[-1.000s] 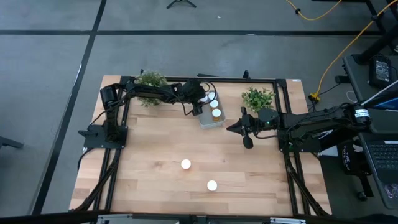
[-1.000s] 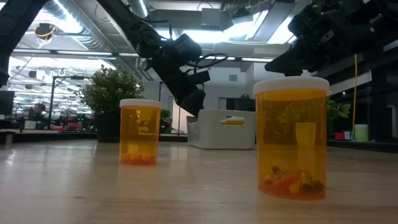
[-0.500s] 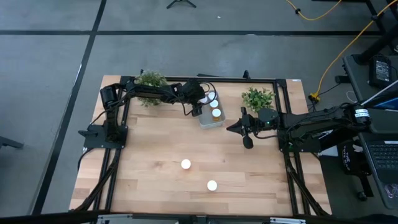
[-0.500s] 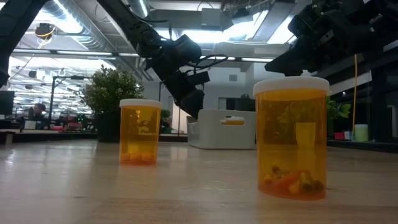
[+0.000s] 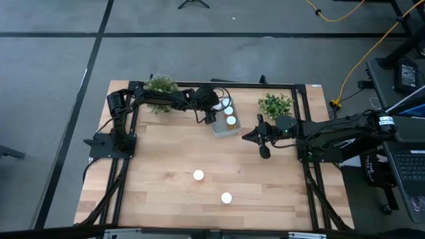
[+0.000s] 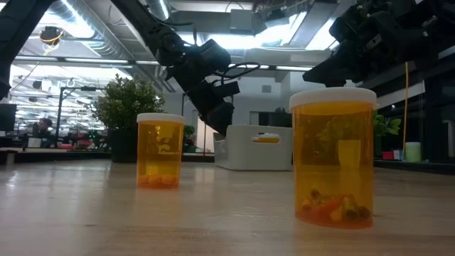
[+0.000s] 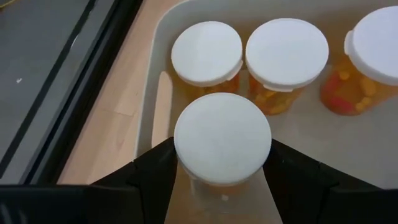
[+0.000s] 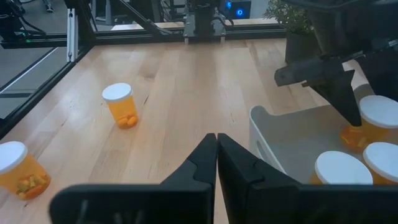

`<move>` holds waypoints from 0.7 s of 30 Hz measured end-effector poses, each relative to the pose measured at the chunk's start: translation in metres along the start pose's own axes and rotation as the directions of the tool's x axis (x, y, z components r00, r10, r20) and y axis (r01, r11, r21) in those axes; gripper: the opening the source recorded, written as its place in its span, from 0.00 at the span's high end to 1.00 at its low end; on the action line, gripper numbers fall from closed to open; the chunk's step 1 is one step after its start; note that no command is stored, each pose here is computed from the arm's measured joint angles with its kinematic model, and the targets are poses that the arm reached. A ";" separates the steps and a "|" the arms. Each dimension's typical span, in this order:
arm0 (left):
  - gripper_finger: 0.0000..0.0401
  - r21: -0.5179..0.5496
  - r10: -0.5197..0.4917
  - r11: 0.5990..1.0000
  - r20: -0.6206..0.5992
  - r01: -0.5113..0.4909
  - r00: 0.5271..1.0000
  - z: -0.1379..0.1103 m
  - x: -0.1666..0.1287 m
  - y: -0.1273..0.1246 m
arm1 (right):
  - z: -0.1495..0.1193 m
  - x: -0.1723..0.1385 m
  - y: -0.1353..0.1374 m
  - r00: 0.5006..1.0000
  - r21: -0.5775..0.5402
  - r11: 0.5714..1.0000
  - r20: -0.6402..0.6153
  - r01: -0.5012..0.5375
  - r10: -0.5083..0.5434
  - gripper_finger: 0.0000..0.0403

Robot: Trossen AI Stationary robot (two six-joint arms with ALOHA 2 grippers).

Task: Pick and place pill bottles into a basket
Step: Put the orange pill bottle into the gray bin

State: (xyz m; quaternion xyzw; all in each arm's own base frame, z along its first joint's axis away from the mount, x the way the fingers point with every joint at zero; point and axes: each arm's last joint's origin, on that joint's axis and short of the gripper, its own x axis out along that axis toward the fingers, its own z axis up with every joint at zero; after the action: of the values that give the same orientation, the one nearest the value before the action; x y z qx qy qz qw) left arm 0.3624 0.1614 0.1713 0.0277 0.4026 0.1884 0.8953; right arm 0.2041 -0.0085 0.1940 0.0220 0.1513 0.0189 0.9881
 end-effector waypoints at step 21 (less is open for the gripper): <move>0.44 0.064 -0.007 0.998 0.004 0.007 1.000 0.001 0.000 -0.005 | 0.000 0.000 0.000 1.000 0.000 1.000 0.000 0.000 0.000 0.96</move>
State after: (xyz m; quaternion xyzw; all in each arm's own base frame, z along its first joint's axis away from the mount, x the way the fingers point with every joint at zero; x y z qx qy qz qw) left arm 0.3645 0.1569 0.1714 0.0551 0.4068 0.1724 0.8954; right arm 0.2042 -0.0084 0.1940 0.0221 0.1513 0.0191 0.9881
